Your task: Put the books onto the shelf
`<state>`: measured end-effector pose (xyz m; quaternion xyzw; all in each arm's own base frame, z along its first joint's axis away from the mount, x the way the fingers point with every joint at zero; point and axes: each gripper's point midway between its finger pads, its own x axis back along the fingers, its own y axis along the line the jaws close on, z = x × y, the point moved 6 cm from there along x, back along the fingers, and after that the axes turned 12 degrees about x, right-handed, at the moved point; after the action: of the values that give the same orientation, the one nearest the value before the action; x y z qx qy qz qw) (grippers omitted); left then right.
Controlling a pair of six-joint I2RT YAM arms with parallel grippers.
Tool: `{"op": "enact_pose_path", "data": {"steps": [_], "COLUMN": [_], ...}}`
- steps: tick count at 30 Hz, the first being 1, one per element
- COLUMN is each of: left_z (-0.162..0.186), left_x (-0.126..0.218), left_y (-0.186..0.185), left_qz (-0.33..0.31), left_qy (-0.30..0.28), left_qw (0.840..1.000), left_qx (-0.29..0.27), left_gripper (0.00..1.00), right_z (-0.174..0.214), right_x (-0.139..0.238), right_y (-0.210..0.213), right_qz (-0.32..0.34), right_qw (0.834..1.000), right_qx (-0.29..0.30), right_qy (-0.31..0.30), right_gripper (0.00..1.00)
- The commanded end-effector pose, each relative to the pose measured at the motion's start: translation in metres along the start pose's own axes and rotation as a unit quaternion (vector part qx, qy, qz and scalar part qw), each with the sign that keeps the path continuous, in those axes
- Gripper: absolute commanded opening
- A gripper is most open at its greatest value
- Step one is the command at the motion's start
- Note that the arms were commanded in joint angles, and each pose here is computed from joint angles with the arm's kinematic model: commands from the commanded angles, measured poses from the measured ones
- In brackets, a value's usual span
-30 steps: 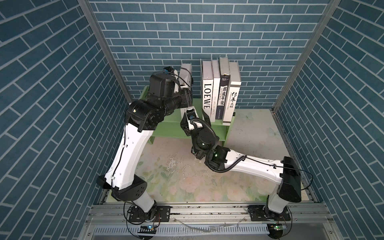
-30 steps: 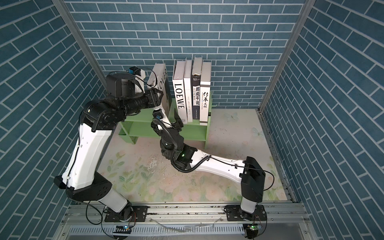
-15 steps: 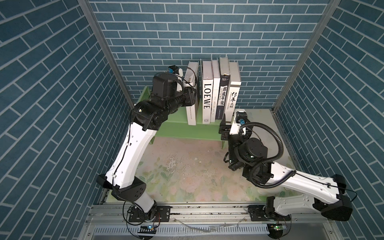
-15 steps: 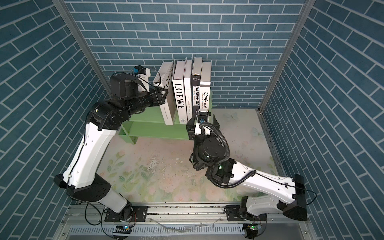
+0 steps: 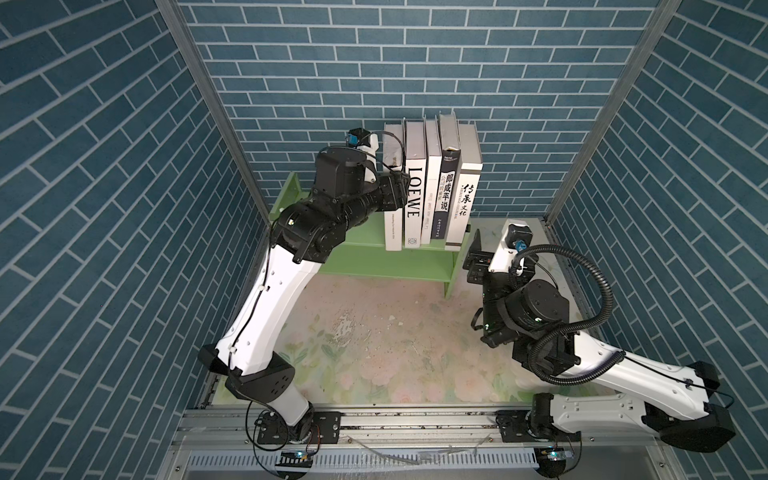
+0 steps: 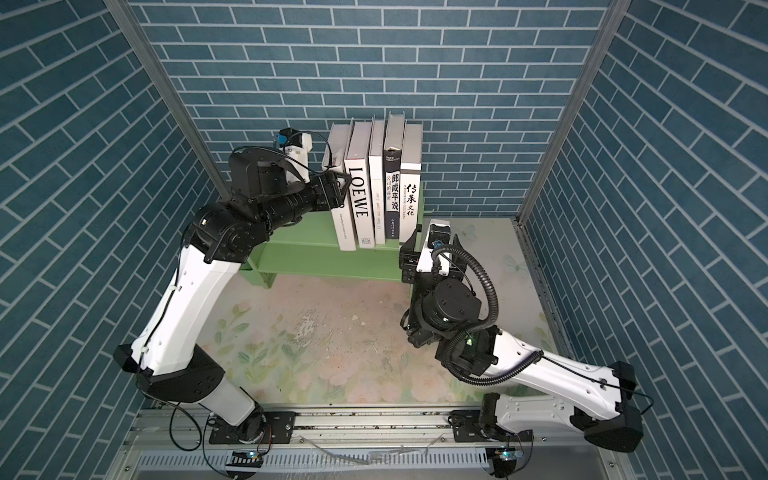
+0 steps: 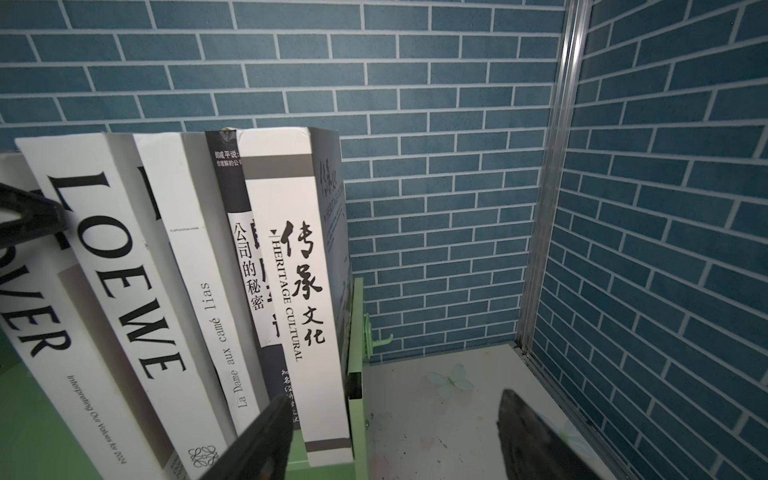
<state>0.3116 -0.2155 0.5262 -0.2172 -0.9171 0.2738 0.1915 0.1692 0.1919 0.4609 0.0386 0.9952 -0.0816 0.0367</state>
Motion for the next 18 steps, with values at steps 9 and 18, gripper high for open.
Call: {"op": "enact_pose_path", "data": {"steps": [9, 18], "left_z": [-0.008, -0.009], "left_x": [0.018, 0.048], "left_y": [-0.003, -0.009], "left_qz": [0.011, 0.052], "left_qy": [-0.041, -0.047], "left_qw": [0.999, 0.997], "left_qx": [0.005, -0.021], "left_gripper": [0.77, 0.95], "right_z": [0.003, 0.0], "right_x": [0.004, 0.005], "right_y": [-0.021, -0.036], "right_qz": [0.02, 0.023], "right_qw": [1.0, 1.0], "right_qx": [-0.004, -0.007], "right_qy": [0.006, 0.005], "right_gripper": [0.78, 0.78]}}
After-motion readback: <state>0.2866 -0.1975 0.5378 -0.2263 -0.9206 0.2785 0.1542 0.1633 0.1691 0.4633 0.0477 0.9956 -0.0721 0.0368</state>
